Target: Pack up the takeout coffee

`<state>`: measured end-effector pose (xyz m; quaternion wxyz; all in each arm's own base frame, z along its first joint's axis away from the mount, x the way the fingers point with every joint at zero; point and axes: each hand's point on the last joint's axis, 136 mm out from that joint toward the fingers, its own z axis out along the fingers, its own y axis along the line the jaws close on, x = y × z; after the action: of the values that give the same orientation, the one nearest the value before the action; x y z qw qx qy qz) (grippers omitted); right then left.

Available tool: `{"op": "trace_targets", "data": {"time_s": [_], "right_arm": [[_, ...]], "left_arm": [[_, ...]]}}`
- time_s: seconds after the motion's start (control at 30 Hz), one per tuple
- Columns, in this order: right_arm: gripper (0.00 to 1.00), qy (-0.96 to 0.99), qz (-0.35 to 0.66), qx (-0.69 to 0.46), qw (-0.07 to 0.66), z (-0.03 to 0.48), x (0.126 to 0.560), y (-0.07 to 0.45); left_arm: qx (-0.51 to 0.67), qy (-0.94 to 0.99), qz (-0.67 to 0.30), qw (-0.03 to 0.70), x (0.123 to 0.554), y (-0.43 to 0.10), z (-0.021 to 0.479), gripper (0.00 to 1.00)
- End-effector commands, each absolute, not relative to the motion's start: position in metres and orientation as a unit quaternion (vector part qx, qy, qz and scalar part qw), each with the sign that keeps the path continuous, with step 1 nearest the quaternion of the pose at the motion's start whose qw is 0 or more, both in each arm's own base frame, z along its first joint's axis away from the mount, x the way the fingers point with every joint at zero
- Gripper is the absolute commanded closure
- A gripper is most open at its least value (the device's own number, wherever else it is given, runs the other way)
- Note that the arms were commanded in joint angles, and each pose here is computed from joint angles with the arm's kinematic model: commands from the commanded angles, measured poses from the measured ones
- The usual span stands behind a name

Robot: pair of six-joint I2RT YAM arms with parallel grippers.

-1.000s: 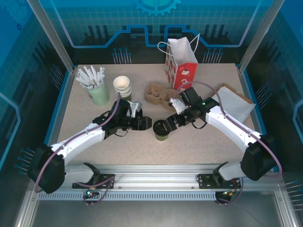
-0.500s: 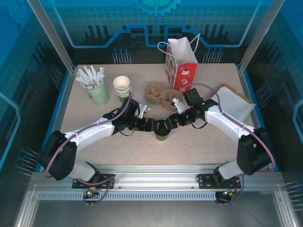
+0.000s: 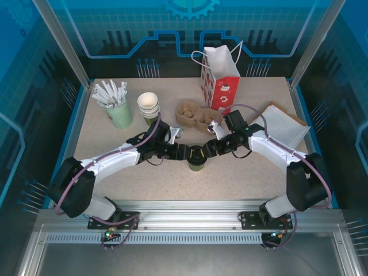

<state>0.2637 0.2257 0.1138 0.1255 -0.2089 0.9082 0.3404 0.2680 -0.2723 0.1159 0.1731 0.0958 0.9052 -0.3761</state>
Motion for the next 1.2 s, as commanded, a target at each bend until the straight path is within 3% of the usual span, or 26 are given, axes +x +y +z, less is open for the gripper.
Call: {"op": "trace_targets", "data": {"time_s": [0.0, 0.23, 0.5, 0.7, 1.03, 1.1, 1.17], "right_arm": [[0.44, 0.933, 0.297, -0.183, 0.084, 0.074, 0.252, 0.206], [0.46, 0.933, 0.301, -0.179, 0.084, 0.07, 0.252, 0.207], [0.4, 0.913, 0.335, -0.193, 0.13, 0.119, 0.268, 0.222], [0.28, 0.903, 0.339, -0.206, 0.164, 0.151, 0.272, 0.226], [0.09, 0.921, 0.188, -0.27, 0.207, 0.15, 0.242, 0.205], [0.01, 0.918, 0.169, -0.291, 0.209, 0.149, 0.233, 0.206], [0.0, 0.913, 0.141, -0.314, 0.221, 0.148, 0.228, 0.209]], "left_arm": [[0.077, 0.925, -0.343, 0.147, 0.259, -0.26, 0.084, 0.42], [0.073, 0.922, -0.348, 0.157, 0.26, -0.26, 0.089, 0.42], [0.064, 0.906, -0.375, 0.186, 0.273, -0.27, 0.118, 0.38], [0.059, 0.891, -0.392, 0.222, 0.282, -0.273, 0.15, 0.31], [0.026, 0.889, -0.358, 0.285, 0.29, -0.234, 0.175, 0.24], [0.009, 0.887, -0.355, 0.294, 0.293, -0.22, 0.179, 0.24], [-0.004, 0.884, -0.351, 0.308, 0.296, -0.207, 0.184, 0.24]]}}
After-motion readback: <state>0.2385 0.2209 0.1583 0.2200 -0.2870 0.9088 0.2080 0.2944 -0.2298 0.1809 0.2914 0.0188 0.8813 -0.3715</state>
